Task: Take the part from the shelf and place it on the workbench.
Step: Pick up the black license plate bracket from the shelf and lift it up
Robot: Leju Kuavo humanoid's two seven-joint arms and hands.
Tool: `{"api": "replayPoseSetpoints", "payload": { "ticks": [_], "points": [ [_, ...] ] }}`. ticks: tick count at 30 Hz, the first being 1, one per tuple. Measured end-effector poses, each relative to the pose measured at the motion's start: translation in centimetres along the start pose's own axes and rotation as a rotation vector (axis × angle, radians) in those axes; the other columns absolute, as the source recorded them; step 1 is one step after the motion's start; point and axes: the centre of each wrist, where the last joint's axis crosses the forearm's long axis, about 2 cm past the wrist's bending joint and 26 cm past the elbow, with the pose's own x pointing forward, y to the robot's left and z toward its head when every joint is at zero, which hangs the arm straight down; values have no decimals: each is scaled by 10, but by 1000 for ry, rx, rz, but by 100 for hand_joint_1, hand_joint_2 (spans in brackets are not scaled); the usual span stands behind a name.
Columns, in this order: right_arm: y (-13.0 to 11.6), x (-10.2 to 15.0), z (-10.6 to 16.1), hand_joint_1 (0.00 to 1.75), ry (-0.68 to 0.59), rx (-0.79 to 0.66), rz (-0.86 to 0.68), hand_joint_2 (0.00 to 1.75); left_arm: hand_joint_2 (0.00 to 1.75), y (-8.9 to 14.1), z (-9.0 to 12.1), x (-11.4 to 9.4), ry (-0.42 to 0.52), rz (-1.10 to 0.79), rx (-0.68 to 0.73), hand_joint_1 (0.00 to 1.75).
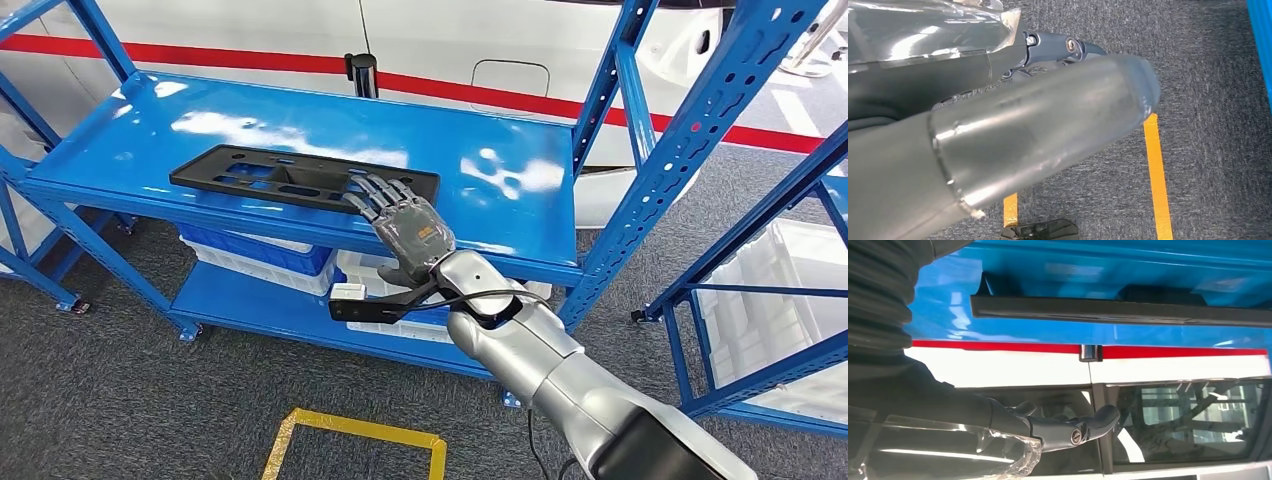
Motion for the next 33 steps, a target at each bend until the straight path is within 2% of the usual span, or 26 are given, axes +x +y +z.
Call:
{"api": "replayPoseSetpoints", "payload": {
  "ticks": [9, 17, 26, 33],
  "points": [
    [1, -1, -5, 0, 31, 21, 17, 175, 0, 0, -2, 2, -6, -10, -13, 0],
    [14, -13, -2, 0, 143, 89, 74, 175, 0, 0, -2, 3, -6, -25, -25, 0],
    [16, -15, -1, 0, 159, 101, 79, 175, 0, 0, -2, 3, -5, -27, -29, 0],
    [31, -33, 10, 0, 275, 192, 95, 175, 0, -1, -6, 8, -18, -31, -50, 0]
  ]
}}
